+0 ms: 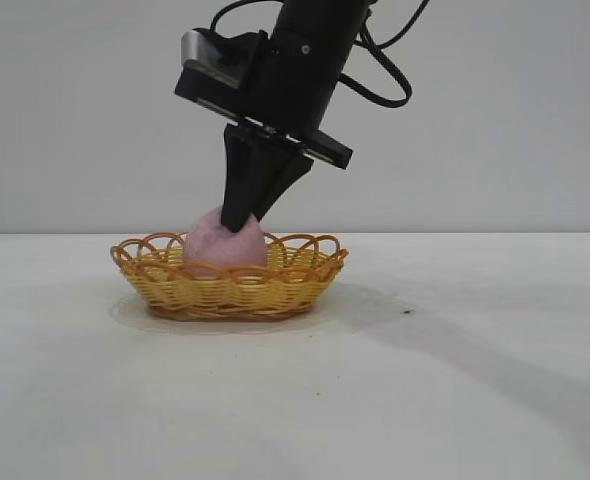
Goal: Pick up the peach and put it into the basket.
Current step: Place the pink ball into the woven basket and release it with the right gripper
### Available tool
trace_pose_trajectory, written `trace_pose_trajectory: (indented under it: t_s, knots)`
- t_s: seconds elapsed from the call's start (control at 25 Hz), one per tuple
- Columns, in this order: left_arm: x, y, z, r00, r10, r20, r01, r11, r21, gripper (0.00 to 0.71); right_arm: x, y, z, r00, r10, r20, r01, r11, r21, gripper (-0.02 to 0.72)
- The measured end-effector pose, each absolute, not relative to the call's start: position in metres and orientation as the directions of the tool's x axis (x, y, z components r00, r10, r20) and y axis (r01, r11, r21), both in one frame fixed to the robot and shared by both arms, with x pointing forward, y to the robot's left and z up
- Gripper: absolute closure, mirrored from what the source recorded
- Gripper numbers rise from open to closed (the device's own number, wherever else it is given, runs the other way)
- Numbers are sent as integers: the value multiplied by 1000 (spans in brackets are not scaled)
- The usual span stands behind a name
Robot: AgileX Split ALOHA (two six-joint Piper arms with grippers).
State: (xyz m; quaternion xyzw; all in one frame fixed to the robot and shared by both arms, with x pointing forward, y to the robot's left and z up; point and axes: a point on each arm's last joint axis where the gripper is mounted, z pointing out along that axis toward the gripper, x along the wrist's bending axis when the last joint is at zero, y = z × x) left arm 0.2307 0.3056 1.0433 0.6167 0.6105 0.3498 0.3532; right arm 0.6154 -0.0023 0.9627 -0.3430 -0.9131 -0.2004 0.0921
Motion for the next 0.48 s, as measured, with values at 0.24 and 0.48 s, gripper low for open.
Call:
trace_pose_trajectory:
  t_s: [0.24, 0.48]
  knots:
    - [231, 306, 1043, 10, 1000, 0, 506, -5, 863, 322, 621, -10, 1006, -725, 656, 211, 677, 619, 399, 398]
    - [231, 306, 1043, 10, 1000, 0, 506, -5, 863, 322, 670, -107, 1000, -430, 897, 105, 866, 376, 331, 398]
